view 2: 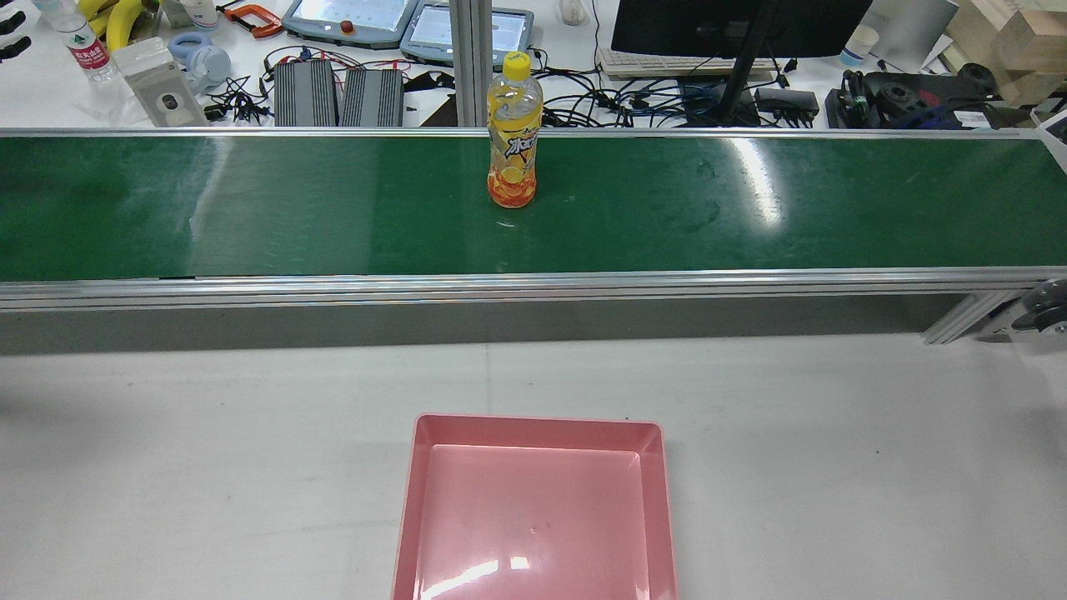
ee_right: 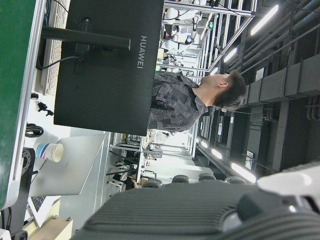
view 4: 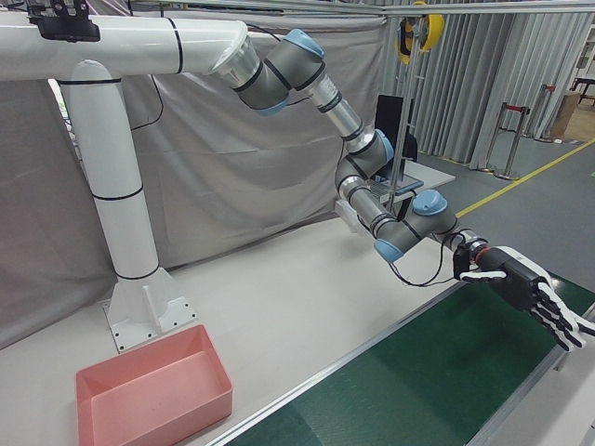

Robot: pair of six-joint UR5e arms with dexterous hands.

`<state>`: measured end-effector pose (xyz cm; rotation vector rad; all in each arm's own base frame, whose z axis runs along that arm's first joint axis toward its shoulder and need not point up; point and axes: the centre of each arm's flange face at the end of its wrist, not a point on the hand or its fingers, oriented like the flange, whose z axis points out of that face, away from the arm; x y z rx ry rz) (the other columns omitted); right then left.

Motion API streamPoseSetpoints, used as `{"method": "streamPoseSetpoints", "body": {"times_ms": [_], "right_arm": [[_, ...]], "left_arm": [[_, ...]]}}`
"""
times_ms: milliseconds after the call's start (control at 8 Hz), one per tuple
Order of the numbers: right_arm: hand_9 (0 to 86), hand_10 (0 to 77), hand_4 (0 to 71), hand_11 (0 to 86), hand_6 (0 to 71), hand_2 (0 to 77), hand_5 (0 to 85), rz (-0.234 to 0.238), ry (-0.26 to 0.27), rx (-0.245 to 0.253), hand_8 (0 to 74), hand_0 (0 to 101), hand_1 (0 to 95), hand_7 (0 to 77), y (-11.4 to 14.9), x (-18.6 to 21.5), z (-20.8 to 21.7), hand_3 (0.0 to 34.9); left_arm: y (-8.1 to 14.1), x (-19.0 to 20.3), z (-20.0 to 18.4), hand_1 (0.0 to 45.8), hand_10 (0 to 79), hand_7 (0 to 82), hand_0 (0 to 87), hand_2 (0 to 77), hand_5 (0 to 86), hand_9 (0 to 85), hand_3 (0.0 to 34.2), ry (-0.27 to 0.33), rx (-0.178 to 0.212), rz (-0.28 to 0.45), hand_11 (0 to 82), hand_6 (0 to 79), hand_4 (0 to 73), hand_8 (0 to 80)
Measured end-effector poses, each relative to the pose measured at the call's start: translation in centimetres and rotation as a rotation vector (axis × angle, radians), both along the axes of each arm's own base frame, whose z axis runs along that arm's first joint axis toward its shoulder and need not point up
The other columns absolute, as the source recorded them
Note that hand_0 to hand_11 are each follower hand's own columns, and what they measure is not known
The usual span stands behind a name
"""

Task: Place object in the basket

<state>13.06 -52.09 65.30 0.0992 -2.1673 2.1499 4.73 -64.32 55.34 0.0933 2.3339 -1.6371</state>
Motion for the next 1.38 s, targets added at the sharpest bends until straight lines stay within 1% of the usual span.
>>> {"method": "streamPoseSetpoints", "body": {"times_ms": [250,375,500,750,875,1000,1125,1375], "right_arm": [[0.0,0.0,0.0,0.0,0.0,0.5,0.0,0.0,0.001,0.0,0.0,0,0.0,0.5,0.0,0.0,0.0,0.3],[0.0,0.0,0.0,0.0,0.0,0.5,0.0,0.0,0.001,0.001,0.0,0,0.0,0.5,0.0,0.0,0.0,0.3],[0.0,0.0,0.0,0.0,0.0,0.5,0.0,0.0,0.0,0.001,0.0,0,0.0,0.5,0.0,0.0,0.0,0.3],[0.0,0.0,0.0,0.0,0.0,0.5,0.0,0.0,0.0,0.0,0.0,0,0.0,0.5,0.0,0.0,0.0,0.2],[0.0,0.0,0.0,0.0,0.0,0.5,0.0,0.0,0.0,0.001,0.0,0,0.0,0.5,0.0,0.0,0.0,0.2],[0.0,0.0,0.0,0.0,0.0,0.5,0.0,0.0,0.0,0.001,0.0,0,0.0,0.5,0.0,0.0,0.0,0.2],[0.0,0.0,0.0,0.0,0.0,0.5,0.0,0.0,0.001,0.001,0.0,0,0.0,0.5,0.0,0.0,0.0,0.3],[0.0,0.0,0.0,0.0,0.0,0.5,0.0,0.0,0.0,0.0,0.0,0,0.0,0.5,0.0,0.0,0.0,0.2]], "left_arm": [[0.0,0.7,-0.6,7.1,6.0,0.5,49.0,0.0,9.8,9.3,0.0,0.001,0.007,0.012,10.9,0.0,16.9,4.9],[0.1,1.1,-1.1,8.2,6.0,0.5,50.3,0.0,12.0,9.8,0.0,-0.005,0.005,0.017,10.9,0.0,18.0,5.4],[0.2,2.3,-1.4,9.3,6.0,0.5,50.3,0.0,12.5,9.3,0.0,-0.012,-0.002,0.034,10.4,0.0,18.0,5.4],[-0.5,5.5,-3.4,9.3,6.5,0.5,50.3,0.0,12.5,9.3,0.0,-0.021,0.003,0.075,10.9,0.0,18.0,6.0],[-1.0,7.2,-4.9,7.1,6.5,0.5,50.4,0.0,12.5,10.4,0.0,-0.023,0.015,0.093,10.9,0.0,18.0,6.0],[-1.4,9.0,-6.4,8.2,6.5,0.5,50.4,0.0,12.5,10.4,0.0,-0.02,0.031,0.116,10.9,0.0,18.0,6.0],[-1.6,11.3,-7.9,8.2,7.6,0.5,50.3,0.0,13.1,11.4,0.0,-0.014,0.05,0.145,12.5,0.0,18.0,6.0],[-1.9,14.0,-10.6,8.2,7.6,0.5,50.3,0.0,13.1,9.3,0.0,0.003,0.088,0.178,12.5,0.0,18.0,5.4]]}}
